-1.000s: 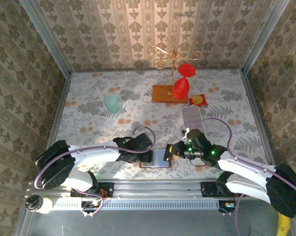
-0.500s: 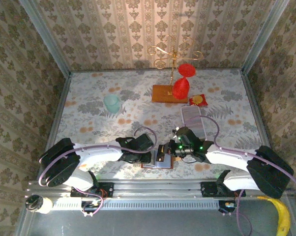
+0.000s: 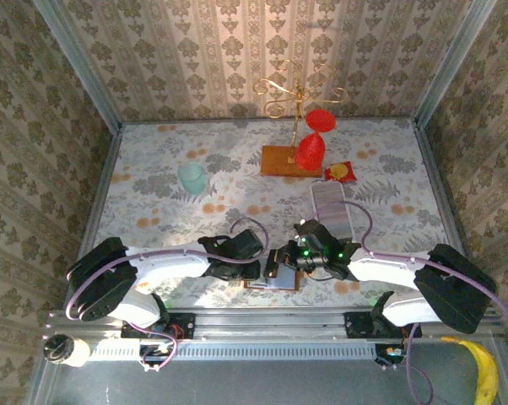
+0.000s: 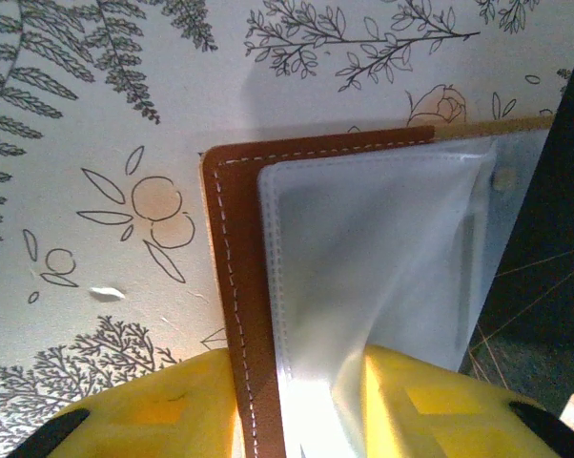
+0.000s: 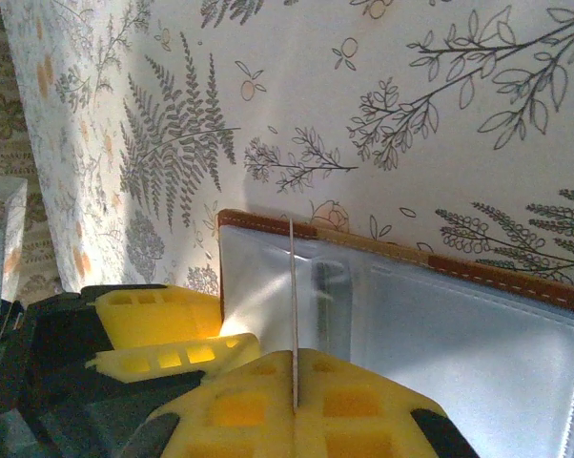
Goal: Put the credit cards into the card holder
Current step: Insert the credit card into the card slot.
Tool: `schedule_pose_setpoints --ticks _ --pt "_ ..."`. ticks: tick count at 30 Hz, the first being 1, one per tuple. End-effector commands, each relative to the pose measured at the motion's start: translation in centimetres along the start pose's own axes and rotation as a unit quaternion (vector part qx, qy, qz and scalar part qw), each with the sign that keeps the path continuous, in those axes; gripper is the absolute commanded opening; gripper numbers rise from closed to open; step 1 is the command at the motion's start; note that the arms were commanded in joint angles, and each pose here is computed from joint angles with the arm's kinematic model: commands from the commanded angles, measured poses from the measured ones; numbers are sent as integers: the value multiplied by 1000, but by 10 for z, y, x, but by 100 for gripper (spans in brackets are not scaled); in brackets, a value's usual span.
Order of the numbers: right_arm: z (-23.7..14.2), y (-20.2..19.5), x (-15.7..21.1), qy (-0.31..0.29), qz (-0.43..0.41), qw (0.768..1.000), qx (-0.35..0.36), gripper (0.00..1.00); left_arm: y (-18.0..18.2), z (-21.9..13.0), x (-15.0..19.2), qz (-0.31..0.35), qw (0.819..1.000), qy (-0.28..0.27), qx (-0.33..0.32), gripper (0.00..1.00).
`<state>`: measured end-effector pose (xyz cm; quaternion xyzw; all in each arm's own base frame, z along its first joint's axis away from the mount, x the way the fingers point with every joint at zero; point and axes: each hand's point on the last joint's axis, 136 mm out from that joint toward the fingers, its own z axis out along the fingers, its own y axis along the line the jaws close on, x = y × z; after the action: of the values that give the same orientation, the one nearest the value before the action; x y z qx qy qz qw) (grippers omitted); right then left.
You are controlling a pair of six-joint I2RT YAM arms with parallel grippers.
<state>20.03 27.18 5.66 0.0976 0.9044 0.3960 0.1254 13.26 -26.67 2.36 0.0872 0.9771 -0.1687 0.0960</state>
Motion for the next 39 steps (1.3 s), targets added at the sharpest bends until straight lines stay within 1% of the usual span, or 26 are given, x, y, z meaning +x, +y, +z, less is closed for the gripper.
schedule_pose_setpoints --ticks 1,14,21,32,34,39 --pt "1 -5 -1 -15 6 1000 5 0 4 0 8 -5 1000 11 -2 37" --pt "4 -19 7 -3 2 1000 22 0 3 -2 8 -5 1000 8 4 37" --pt "11 -14 22 35 3 999 8 0 2 -2 8 -13 1000 6 13 37" --pt "9 -27 31 38 15 999 26 0 5 -5 4 -64 997 -31 44 48" --pt "9 -26 32 41 11 999 22 0 2 -4 4 -69 995 -33 58 47" --pt "11 -22 36 53 5 999 10 1 0 -4 3 -78 994 -41 70 39"
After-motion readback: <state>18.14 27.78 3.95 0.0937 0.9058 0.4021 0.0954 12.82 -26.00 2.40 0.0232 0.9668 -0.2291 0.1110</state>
